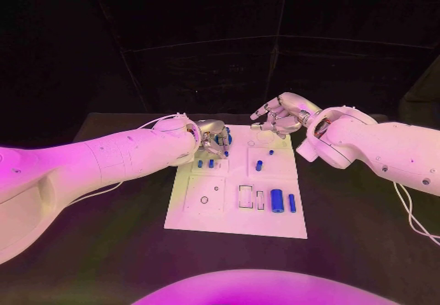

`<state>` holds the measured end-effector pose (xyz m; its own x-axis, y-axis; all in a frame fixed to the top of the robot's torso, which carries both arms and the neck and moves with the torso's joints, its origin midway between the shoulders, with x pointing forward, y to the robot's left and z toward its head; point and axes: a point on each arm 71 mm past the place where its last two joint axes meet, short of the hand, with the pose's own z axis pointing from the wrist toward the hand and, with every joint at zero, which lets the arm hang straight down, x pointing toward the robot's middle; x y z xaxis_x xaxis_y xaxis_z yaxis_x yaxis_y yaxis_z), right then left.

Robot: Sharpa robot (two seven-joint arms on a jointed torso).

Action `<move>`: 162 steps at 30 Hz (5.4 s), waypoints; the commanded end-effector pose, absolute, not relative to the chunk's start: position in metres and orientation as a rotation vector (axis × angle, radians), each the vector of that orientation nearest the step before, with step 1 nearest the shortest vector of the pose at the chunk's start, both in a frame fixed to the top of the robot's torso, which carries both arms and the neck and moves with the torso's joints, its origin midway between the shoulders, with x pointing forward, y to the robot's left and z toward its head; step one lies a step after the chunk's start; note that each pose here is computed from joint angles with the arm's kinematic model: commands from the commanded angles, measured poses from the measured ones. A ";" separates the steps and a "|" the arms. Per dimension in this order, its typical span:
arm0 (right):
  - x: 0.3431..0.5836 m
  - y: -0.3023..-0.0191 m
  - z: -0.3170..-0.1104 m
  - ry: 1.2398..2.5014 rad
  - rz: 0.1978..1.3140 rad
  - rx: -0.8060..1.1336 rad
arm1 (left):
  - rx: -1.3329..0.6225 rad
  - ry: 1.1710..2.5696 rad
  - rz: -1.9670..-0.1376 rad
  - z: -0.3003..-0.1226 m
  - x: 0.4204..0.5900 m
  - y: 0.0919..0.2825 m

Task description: Assemble the parts on the task board

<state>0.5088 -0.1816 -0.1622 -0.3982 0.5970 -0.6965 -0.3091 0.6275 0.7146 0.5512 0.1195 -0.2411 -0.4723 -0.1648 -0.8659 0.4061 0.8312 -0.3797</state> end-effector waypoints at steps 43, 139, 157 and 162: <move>0.509 -0.179 -0.160 1.707 1.010 0.234 | 0.193 1.925 -0.683 -0.238 0.552 0.114; 0.509 -0.185 -0.160 1.704 1.000 0.240 | -0.009 2.042 -0.635 -0.234 0.551 0.171; 0.509 -0.186 -0.160 1.702 0.997 0.242 | -0.018 2.028 -0.633 -0.233 0.550 0.175; 0.509 -0.186 -0.160 1.702 0.997 0.242 | -0.017 2.030 -0.636 -0.233 0.551 0.174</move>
